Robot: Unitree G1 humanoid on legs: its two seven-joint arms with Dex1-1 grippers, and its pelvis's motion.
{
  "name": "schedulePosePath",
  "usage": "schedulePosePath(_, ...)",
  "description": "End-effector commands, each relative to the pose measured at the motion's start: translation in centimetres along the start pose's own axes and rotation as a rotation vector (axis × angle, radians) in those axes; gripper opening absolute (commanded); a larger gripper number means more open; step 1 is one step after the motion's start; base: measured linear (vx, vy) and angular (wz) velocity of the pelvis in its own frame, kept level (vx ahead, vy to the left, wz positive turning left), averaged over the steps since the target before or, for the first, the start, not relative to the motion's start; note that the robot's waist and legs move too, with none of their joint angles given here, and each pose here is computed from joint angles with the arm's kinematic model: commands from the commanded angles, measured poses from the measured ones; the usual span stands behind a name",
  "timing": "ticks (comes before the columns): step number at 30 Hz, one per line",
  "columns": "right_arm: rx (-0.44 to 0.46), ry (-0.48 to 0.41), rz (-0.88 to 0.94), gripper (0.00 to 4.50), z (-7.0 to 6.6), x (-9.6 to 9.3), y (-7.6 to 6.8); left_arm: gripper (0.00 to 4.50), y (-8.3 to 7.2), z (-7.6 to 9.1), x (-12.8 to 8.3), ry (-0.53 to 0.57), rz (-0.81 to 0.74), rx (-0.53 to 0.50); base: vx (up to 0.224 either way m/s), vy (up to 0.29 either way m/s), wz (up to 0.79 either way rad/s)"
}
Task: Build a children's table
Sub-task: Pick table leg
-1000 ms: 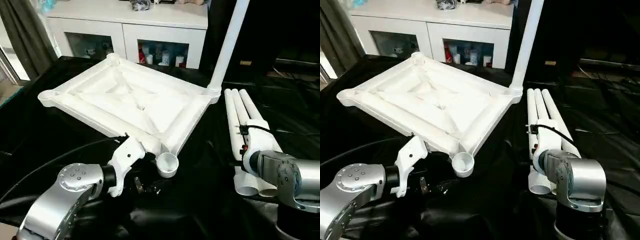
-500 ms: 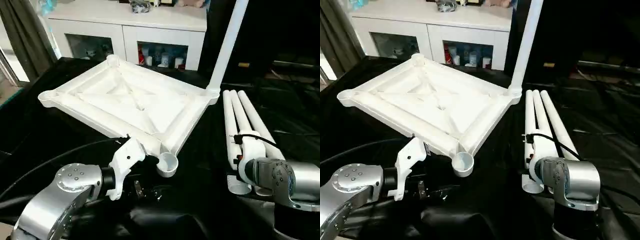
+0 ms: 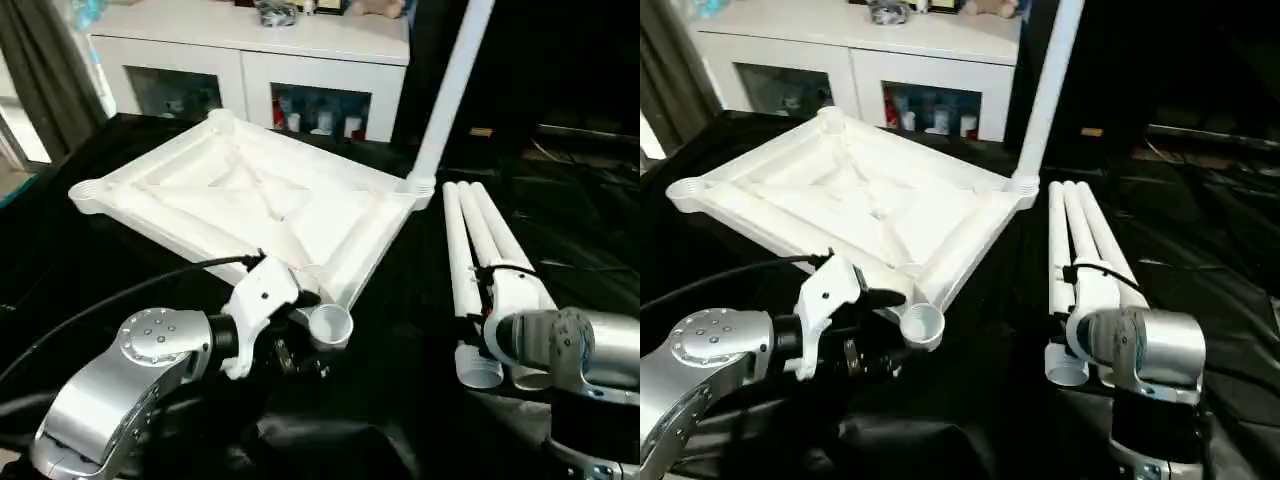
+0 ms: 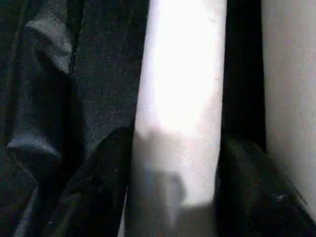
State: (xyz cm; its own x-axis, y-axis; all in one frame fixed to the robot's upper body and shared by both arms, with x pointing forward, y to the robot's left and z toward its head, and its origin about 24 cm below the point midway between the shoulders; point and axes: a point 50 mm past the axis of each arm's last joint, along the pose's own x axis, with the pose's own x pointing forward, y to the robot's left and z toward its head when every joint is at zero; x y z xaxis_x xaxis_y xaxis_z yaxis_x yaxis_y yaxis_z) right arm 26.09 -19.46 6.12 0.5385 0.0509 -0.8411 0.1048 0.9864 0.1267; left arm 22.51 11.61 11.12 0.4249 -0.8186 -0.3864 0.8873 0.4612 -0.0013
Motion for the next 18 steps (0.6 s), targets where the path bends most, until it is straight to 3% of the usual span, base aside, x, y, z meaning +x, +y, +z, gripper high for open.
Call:
schedulePosePath(1, 0.019, -0.009, -0.005, 2.36, 0.2, -0.1, 0.1, 4.50, 0.8, 0.4, -0.1, -0.032, 0.063, 0.020, 0.000, 0.000, 0.00)
schedulePosePath(6, 0.059, -0.021, 0.006, 1.97, -0.2, -0.1, 0.9, 4.50, 2.2, 0.8, -0.5, -0.158, 0.219, 0.003, 0.000, 0.000, 0.00)
schedulePosePath(8, 0.083, -0.048, 0.018, 1.96, 0.4, -0.2, 1.0, 4.50, 2.8, 1.2, -0.3, -0.217, 0.266, 0.002, 0.000, 0.000, 0.00)
schedulePosePath(13, 0.120, -0.132, 0.006, 1.93, 2.0, -0.2, 1.4, 4.50, 3.8, 0.7, 0.0, -0.114, 0.285, -0.054, 0.000, 0.000, 0.00)
schedulePosePath(16, 0.139, -0.206, 0.014, 1.93, 2.7, -0.7, 1.8, 4.50, 4.4, 1.4, 0.0, -0.161, 0.290, -0.073, 0.000, 0.000, 0.00)
schedulePosePath(17, 0.188, -0.321, 0.022, 1.93, 3.6, -1.5, 1.9, 4.50, 5.1, 2.7, -0.1, -0.250, 0.299, -0.102, 0.000, 0.000, 0.00)
schedulePosePath(18, 0.215, -0.383, 0.029, 1.93, 4.0, -1.9, 1.9, 4.50, 5.3, 3.2, 0.0, -0.283, 0.297, -0.117, 0.000, 0.000, 0.00)
